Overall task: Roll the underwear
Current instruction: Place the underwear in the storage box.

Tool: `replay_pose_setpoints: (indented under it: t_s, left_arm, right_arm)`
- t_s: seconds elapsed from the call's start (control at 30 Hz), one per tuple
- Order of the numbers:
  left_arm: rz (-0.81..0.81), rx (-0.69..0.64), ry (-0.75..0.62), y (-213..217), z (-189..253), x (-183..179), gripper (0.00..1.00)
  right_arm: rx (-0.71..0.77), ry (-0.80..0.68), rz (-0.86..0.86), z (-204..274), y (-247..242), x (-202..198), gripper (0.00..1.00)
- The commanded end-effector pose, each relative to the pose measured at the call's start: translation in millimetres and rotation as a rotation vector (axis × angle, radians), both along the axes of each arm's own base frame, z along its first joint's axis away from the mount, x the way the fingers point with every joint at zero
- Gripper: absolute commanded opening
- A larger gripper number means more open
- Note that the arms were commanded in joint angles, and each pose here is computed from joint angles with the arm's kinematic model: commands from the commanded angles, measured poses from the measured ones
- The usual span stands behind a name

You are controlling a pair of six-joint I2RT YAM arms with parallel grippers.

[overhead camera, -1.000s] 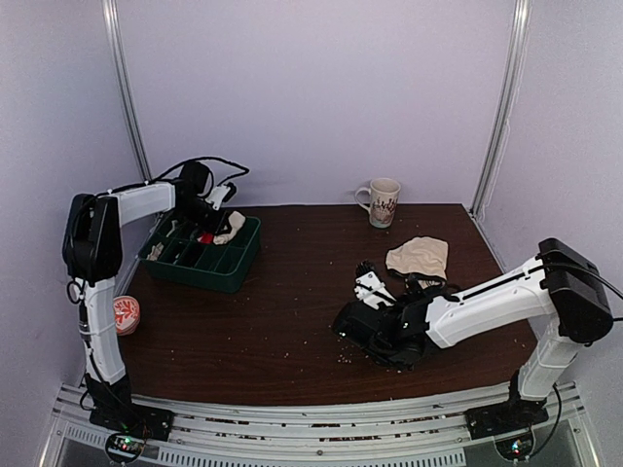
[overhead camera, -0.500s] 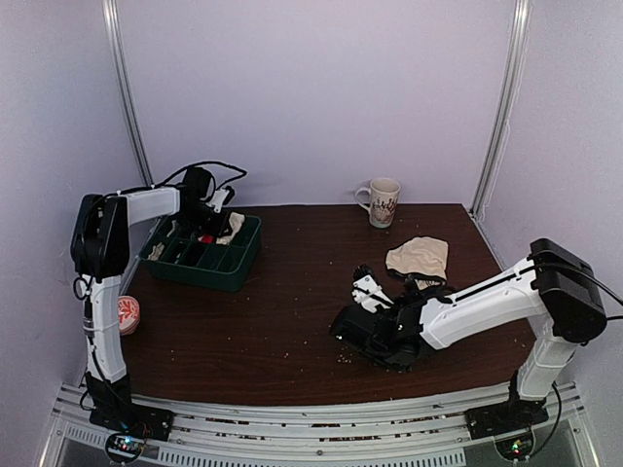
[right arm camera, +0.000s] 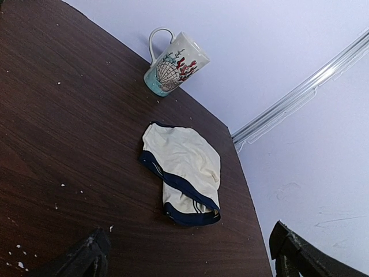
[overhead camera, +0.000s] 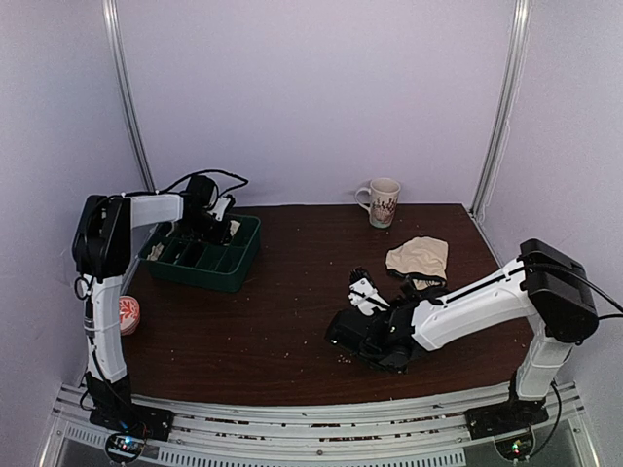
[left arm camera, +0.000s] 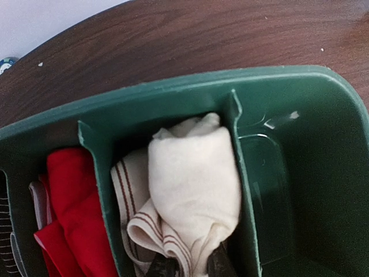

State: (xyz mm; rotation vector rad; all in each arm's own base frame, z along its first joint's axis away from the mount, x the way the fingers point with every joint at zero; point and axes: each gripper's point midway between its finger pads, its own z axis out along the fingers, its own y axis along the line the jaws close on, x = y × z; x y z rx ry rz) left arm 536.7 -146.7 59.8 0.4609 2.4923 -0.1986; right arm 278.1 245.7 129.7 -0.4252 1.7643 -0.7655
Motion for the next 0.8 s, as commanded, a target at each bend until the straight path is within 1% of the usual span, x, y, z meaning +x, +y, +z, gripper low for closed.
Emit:
replay_pose_setpoints:
  t_s: [0.0,0.1,0.3,0.4,0.43,0.5,0.6,0.77]
  left_arm:
    - [0.037,0.11,0.16,24.5,-54.5,-26.6,0.0]
    - [0.02,0.131,0.19,25.5,-60.2,-26.5,0.0]
    - [0.002,0.145,0.195,24.6,-63.2,-21.6,0.0]
    - [-0.001,0.172,0.207,26.4,-67.3,-18.3,0.02]
    - [0.0,0.186,0.206,28.5,-68.4,-16.7,0.04]
    - [0.005,0.218,0.196,33.0,-69.4,-12.7,0.11]
    - [0.005,0.243,0.187,36.0,-68.6,-7.8,0.19]
    - [0.013,0.242,0.131,36.1,-45.6,4.1,0.33]
  right_arm:
    - [0.004,-0.035,-0.01,9.4,2.7,-0.5,1.0]
    - [0.004,-0.036,-0.011,9.8,2.8,-0.6,1.0]
    - [-0.004,-0.037,-0.01,8.0,4.2,-0.4,1.0]
    - [-0.014,-0.038,-0.013,6.5,4.3,-0.3,1.0]
    - [-0.018,-0.037,-0.013,6.2,4.4,-0.3,1.0]
    - [-0.021,-0.039,-0.013,6.3,5.0,-0.6,1.0]
    - [-0.022,-0.039,-0.013,5.7,5.3,-0.2,1.0]
    - [-0.029,-0.037,-0.011,3.9,6.4,-0.6,1.0]
